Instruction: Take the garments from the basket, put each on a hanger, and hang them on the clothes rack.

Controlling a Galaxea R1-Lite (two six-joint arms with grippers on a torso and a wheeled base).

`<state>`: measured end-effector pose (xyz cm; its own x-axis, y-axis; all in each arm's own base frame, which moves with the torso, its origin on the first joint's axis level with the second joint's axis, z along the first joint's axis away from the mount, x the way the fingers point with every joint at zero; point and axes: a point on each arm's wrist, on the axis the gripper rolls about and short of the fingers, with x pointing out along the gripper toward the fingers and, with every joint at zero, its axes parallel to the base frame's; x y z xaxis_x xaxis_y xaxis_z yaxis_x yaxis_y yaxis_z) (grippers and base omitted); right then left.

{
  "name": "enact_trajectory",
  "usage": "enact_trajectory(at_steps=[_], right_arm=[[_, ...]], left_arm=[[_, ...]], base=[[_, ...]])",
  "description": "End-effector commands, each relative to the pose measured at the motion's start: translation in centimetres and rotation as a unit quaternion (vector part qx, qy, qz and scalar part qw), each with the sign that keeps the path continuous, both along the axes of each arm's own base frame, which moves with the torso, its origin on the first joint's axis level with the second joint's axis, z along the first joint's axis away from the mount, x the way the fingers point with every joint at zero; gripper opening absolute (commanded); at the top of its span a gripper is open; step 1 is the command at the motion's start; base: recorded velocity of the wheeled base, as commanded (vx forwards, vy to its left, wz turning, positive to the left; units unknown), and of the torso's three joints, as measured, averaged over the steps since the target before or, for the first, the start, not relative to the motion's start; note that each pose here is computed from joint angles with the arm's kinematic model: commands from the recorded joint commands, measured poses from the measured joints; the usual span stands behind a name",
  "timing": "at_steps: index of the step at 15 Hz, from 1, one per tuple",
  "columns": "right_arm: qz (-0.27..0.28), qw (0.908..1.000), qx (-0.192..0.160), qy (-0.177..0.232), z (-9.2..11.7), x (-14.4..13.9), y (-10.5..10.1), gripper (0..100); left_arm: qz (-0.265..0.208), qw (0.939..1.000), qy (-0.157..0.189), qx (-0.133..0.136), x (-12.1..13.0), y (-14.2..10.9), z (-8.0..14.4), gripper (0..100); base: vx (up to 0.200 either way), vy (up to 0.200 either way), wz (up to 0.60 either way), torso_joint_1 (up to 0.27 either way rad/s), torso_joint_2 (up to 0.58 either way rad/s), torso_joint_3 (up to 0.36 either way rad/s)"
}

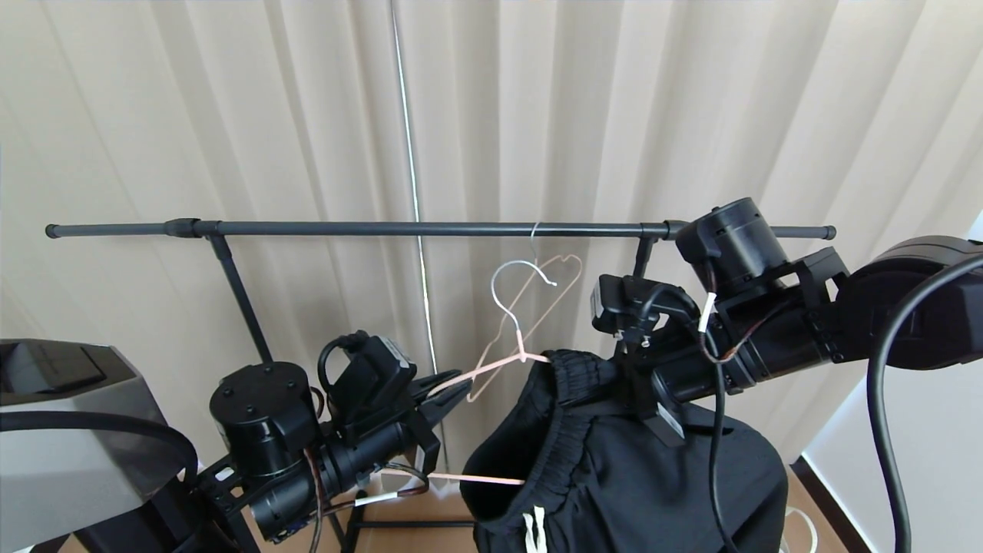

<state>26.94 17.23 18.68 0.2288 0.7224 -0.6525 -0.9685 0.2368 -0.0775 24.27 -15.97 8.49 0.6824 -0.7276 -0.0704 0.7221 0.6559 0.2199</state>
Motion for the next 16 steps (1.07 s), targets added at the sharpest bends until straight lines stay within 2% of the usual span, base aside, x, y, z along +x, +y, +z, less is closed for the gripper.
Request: enact_trajectory(at_steps=[1,4,8,10,14,16], right_arm=[[0.001,1.0000,0.003,-0.005,0.3,-0.2,-0.1,0],[0.001,1.0000,0.003,-0.005,0.4,-0.4,-0.2,0],[0.001,1.0000,0.005,-0.008,0.6,-0.5,-0.3,0],[-0.003,0.9999,0.006,-0.012,0.9,-0.5,-0.4,0],[-0.014,0.9997,0.007,-0.016,1.1,-0.2,-0.8,0],[-0.025,0.9995,0.002,-0.021,1.2,-0.2,-1.2,0]], left_arm=[[-0.001,1.0000,0.001,0.000,0.0,0.0,0.0,100],[0.010,0.9999,0.007,0.004,-0.3,1.0,0.0,100],[0.028,0.9996,-0.004,-0.006,-1.1,2.6,1.3,100],[0.036,0.9990,-0.004,-0.025,-1.5,4.2,2.3,100],[0.042,0.9986,0.002,-0.032,-2.5,5.8,2.7,100],[0.052,0.9971,0.012,-0.054,-3.1,6.5,3.3,100]], base=[[0.000,0.000,0.00,0.000,0.00,0.000],[0.000,0.000,0.00,0.000,0.00,0.000],[0.000,0.000,0.00,0.000,0.00,0.000],[0.000,0.000,0.00,0.000,0.00,0.000],[0.000,0.000,0.00,0.000,0.00,0.000],[0.000,0.000,0.00,0.000,0.00,0.000]])
